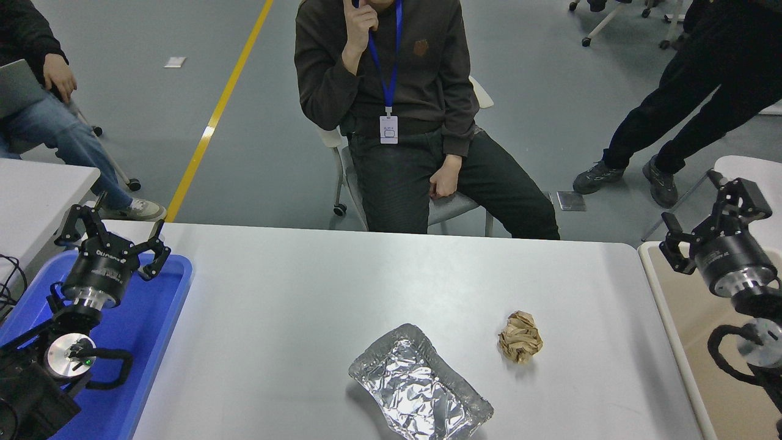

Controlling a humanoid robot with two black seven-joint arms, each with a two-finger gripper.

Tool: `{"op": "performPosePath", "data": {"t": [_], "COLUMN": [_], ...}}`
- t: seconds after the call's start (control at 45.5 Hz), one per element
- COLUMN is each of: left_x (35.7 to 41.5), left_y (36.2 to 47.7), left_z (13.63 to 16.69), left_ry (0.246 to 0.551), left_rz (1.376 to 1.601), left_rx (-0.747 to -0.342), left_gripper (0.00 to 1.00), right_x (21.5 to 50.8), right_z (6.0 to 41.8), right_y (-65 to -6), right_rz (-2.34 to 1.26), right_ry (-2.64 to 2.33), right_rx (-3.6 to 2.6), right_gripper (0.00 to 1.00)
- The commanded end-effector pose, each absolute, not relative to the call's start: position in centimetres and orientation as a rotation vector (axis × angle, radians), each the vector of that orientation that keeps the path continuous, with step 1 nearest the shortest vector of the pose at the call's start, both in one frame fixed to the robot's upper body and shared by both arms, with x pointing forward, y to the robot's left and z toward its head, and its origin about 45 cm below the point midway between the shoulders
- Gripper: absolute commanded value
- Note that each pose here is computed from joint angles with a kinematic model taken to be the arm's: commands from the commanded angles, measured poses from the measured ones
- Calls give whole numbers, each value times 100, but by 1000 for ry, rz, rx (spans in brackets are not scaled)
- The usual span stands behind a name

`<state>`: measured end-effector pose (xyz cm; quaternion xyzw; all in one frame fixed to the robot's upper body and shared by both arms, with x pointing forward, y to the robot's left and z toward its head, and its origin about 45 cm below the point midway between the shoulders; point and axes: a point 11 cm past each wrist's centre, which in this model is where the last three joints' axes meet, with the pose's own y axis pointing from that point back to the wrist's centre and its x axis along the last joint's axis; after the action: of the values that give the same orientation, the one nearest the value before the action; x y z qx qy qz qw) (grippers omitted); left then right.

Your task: Clean the table surface

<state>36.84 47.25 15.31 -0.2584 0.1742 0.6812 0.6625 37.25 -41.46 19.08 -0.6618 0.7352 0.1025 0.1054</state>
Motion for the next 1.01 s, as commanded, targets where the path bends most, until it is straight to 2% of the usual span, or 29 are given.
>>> {"op": "performPosePath", "data": {"t": [0.0, 0.505, 0.681, 0.857, 0.989], "left_x": [3681, 3690, 3690, 3690, 3690], "left_y": [4728, 4714, 4714, 4714, 4714], "left_z": [1529, 1533, 1533, 1533, 1533], "left_ry": [394, 396, 396, 396, 396], "left_rz": [1541, 1536, 1536, 1536, 1536], "left_rx": [-584, -587, -587, -587, -587], "left_gripper": [100, 100, 100, 100, 100], "right_x": [3683, 3641, 3710, 3764, 3791], "right_z": [1845, 1688, 1589, 1500, 1576], "right_y": [-3856, -3723, -3934, -3713, -3508], "right_rz": [261, 223, 107, 94, 105], "right_ry": [2088, 2098, 2200, 2158, 2063], "right_rx": [-1954, -2110, -2078, -2092, -2144], "right_gripper": [99, 99, 99, 99, 99]}}
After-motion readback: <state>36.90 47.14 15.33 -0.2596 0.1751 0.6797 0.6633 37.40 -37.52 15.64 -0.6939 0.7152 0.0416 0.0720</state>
